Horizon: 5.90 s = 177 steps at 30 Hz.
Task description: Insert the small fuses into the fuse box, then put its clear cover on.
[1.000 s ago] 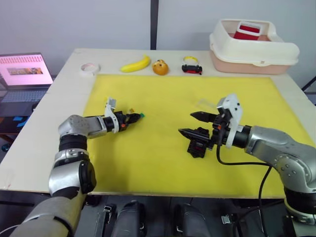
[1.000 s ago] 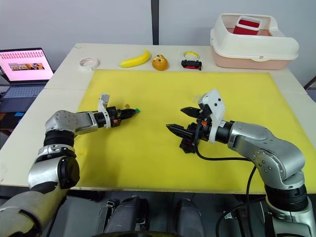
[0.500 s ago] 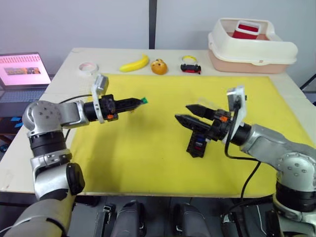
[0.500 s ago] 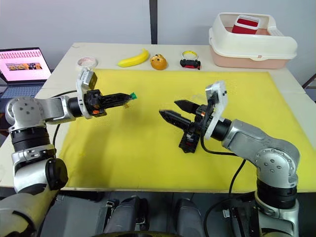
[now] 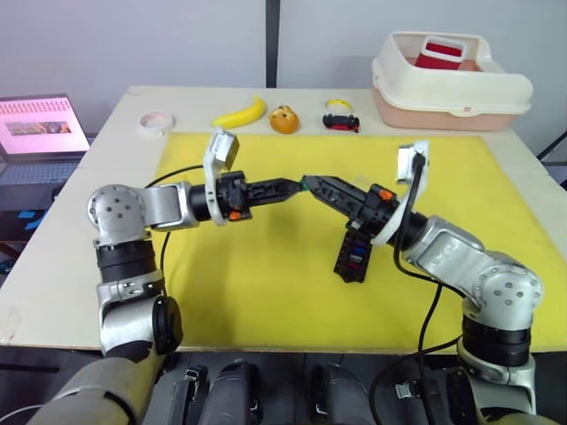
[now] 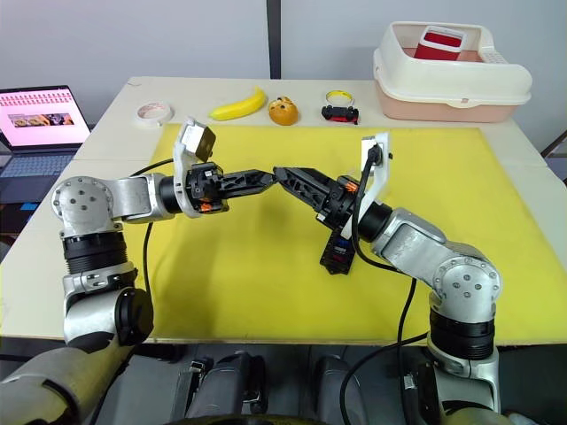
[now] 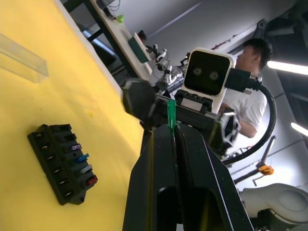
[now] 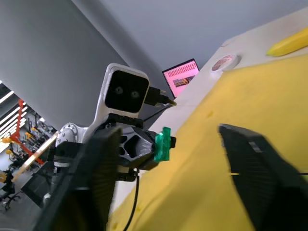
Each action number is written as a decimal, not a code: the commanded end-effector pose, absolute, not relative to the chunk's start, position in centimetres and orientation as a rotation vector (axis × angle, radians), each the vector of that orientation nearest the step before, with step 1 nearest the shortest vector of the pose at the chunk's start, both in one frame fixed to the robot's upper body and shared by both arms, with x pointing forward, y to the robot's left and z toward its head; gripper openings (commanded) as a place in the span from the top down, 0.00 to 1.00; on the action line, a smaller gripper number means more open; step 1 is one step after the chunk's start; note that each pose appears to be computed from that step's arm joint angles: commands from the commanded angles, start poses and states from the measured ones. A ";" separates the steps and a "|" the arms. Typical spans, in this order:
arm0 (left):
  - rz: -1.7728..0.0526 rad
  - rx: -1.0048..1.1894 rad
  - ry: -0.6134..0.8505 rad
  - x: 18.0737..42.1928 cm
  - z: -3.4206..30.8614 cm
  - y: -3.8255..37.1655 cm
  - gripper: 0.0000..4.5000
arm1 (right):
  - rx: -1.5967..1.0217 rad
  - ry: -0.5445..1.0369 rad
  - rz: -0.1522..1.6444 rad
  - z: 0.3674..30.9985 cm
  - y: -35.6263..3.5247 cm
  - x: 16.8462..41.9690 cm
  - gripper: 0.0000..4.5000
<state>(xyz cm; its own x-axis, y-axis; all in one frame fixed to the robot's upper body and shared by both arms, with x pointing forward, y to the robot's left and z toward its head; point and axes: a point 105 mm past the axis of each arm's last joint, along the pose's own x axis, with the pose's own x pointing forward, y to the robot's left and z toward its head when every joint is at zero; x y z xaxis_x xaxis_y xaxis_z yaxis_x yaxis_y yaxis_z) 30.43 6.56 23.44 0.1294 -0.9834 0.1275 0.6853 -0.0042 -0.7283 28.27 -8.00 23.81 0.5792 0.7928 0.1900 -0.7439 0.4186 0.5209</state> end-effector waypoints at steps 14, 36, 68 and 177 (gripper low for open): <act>-1.469 -0.741 0.461 29.9 25.0 5.5 1.00 | 0.607 0.079 0.965 24.3 -8.1 27.7 0.65; -1.444 -0.765 0.455 30.2 24.9 5.4 0.86 | 0.659 0.074 1.021 25.5 -8.2 26.7 1.00; -1.646 0.493 -0.056 29.8 17.5 2.2 0.00 | -0.588 0.249 0.937 18.6 -16.4 30.2 1.00; -1.614 0.473 -0.079 30.5 17.9 1.3 0.00 | -0.156 0.207 0.780 16.2 -17.1 29.1 0.99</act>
<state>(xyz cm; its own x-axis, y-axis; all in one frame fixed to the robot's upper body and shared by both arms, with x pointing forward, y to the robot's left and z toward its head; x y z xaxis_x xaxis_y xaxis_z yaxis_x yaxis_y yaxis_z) 30.52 1.38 17.14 -0.0258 -0.9633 -0.2672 0.9494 -0.1073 0.2952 29.33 -17.44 15.49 0.6914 0.6686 -0.2737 -0.7035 0.7093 -0.0447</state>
